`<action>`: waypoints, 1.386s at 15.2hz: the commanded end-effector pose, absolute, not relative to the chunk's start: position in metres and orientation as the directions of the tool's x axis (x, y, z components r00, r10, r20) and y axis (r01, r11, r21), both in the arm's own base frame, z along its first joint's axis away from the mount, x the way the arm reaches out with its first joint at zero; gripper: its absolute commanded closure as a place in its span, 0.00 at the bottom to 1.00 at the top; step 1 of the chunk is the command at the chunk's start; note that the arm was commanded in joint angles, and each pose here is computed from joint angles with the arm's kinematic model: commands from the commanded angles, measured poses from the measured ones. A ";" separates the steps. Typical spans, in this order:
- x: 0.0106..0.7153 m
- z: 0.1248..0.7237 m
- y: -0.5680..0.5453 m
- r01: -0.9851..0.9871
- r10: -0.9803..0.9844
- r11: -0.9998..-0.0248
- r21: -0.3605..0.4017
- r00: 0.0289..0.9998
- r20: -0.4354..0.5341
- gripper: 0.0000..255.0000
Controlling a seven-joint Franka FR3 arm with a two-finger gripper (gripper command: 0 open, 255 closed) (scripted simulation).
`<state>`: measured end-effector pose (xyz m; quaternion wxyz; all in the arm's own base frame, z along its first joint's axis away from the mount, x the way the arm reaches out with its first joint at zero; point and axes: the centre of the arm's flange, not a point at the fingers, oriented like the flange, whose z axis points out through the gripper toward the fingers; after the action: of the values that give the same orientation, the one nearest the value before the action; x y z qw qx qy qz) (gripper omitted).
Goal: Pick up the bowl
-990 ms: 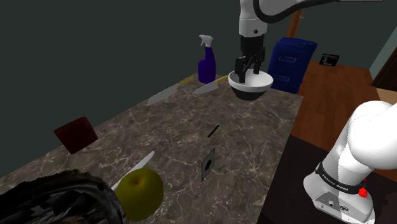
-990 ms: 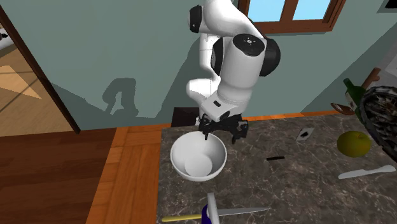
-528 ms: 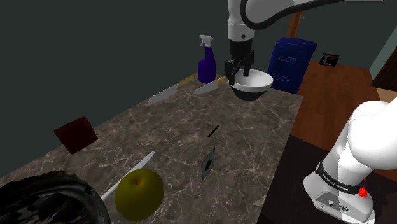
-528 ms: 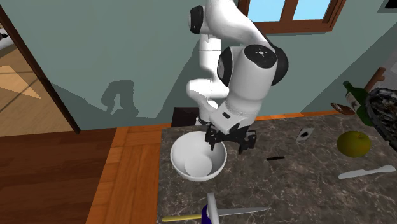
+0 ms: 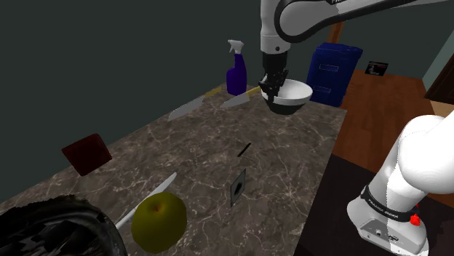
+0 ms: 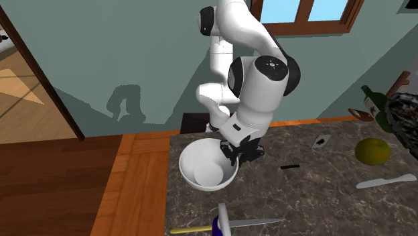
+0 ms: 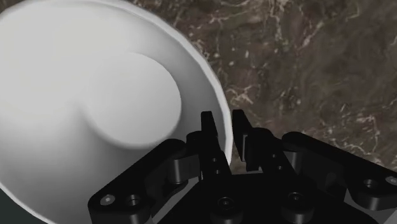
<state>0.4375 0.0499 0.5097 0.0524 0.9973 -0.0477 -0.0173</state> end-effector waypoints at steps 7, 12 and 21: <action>0.438 0.515 0.051 -0.094 -0.097 -0.990 0.106 0.995 -0.030 1.00; 0.438 0.541 0.051 -0.094 -0.097 -0.990 0.106 0.995 -0.030 1.00; 0.438 0.589 0.051 -0.094 -0.097 -0.990 0.106 0.995 -0.030 1.00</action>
<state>0.4384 0.0509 0.5826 0.0524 0.9973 -0.0479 -0.0176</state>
